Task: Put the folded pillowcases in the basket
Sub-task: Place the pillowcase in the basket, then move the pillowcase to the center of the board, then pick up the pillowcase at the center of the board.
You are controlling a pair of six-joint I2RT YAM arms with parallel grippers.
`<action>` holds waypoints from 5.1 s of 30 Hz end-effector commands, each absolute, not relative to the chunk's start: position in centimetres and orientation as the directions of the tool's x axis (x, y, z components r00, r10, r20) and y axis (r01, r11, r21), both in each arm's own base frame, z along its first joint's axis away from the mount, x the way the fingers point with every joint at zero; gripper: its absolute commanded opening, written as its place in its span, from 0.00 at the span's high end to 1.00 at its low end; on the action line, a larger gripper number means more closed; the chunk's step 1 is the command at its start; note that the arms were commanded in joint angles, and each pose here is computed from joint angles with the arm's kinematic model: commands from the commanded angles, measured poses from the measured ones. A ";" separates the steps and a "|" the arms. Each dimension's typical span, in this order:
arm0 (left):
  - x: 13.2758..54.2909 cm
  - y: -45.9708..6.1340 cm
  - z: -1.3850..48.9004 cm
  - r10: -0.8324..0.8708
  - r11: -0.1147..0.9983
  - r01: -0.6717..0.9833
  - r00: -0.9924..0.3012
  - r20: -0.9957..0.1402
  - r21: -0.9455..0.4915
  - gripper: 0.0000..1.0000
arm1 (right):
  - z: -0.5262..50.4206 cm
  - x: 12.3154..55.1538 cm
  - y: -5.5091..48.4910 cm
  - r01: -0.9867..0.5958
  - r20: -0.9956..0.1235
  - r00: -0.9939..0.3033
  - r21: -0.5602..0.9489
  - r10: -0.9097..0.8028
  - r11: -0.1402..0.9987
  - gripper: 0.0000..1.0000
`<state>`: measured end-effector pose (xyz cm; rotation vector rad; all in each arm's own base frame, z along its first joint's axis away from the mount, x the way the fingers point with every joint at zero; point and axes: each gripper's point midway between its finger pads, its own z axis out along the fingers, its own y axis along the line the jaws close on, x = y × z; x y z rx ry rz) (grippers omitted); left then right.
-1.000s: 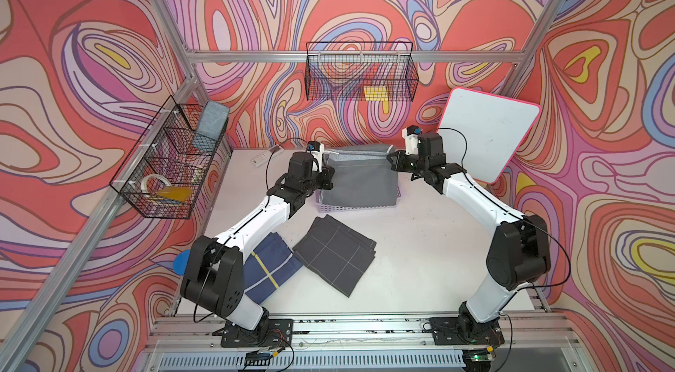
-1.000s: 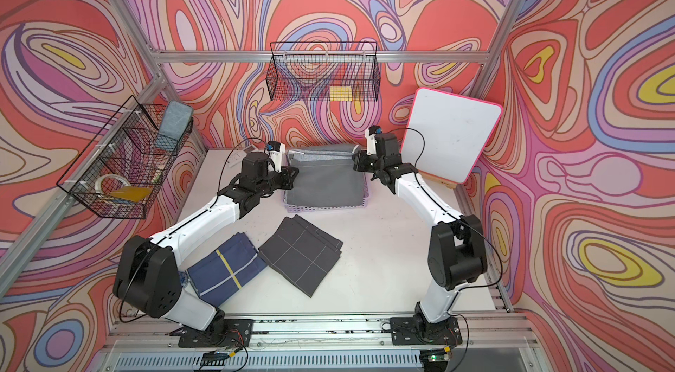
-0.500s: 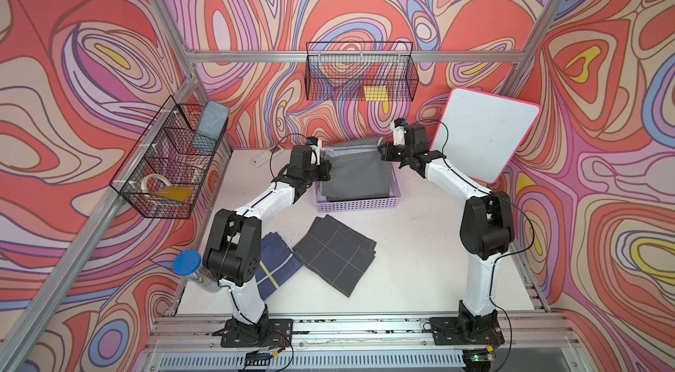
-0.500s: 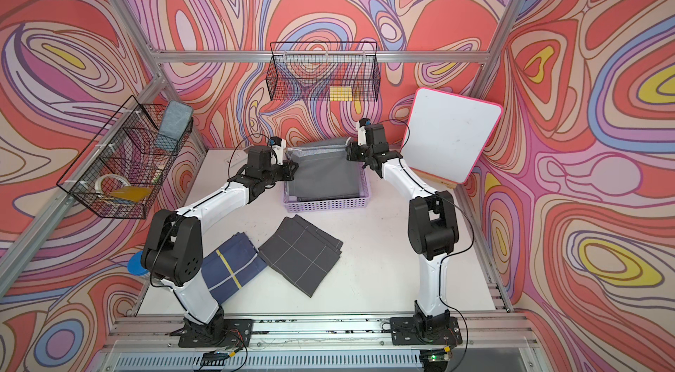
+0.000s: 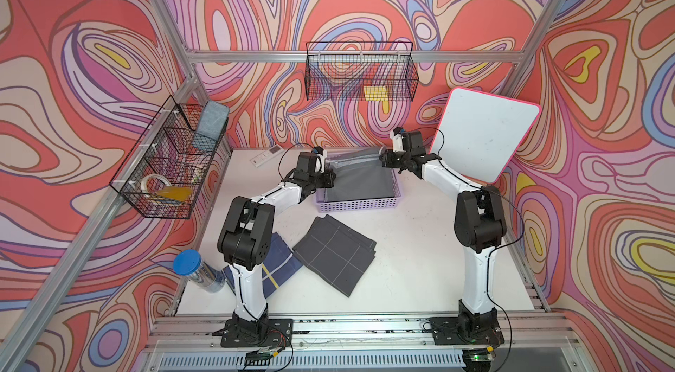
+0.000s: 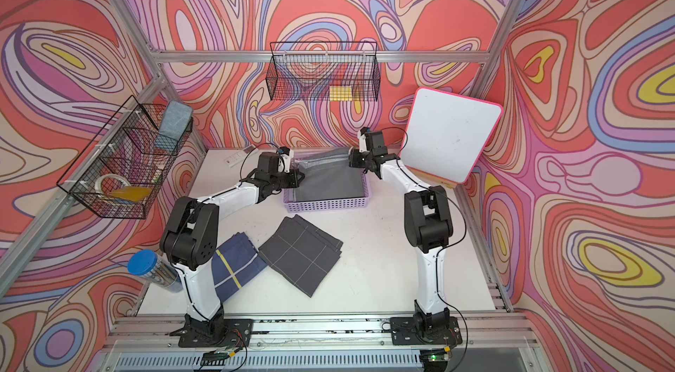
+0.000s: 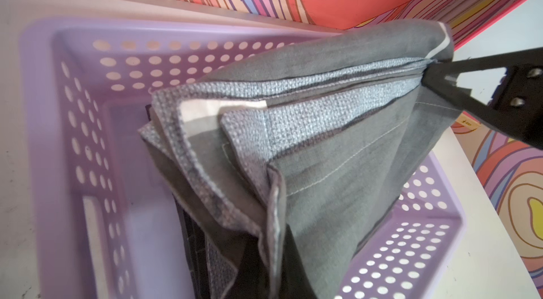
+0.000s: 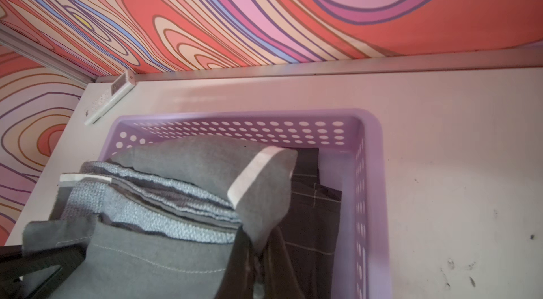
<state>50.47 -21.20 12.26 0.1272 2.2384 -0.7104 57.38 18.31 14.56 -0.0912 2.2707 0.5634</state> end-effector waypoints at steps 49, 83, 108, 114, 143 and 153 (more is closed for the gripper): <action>30.6 -15.3 6.3 -0.070 0.951 0.078 -0.887 -0.457 -0.298 0.01 | 16.1 31.5 20.6 -0.243 -0.565 -0.819 0.497 0.098 0.833 0.22; 23.3 -19.8 1.9 0.009 0.952 0.101 -0.953 -0.302 -0.289 0.01 | 12.2 26.5 18.5 -0.128 -0.454 -0.881 0.498 0.131 0.858 0.02; 20.2 -21.8 5.6 -0.002 0.955 0.127 -0.899 -0.438 -0.266 0.01 | 4.3 20.8 14.8 0.077 -0.171 -0.975 0.349 0.145 0.934 0.17; 20.2 -21.9 5.4 0.001 0.955 0.131 -0.900 -0.436 -0.267 0.01 | 3.6 20.7 15.1 0.089 -0.154 -0.976 0.358 0.152 0.930 0.18; 21.9 -21.3 2.5 0.040 0.979 0.119 -0.907 -0.420 -0.165 0.10 | 0.3 23.0 17.4 0.038 -0.141 -0.987 0.243 0.074 0.969 0.62; 22.4 -22.1 1.5 0.057 0.976 0.137 -0.912 -0.406 -0.171 0.22 | 0.5 23.0 18.0 0.009 -0.151 -0.988 0.222 0.044 0.975 0.64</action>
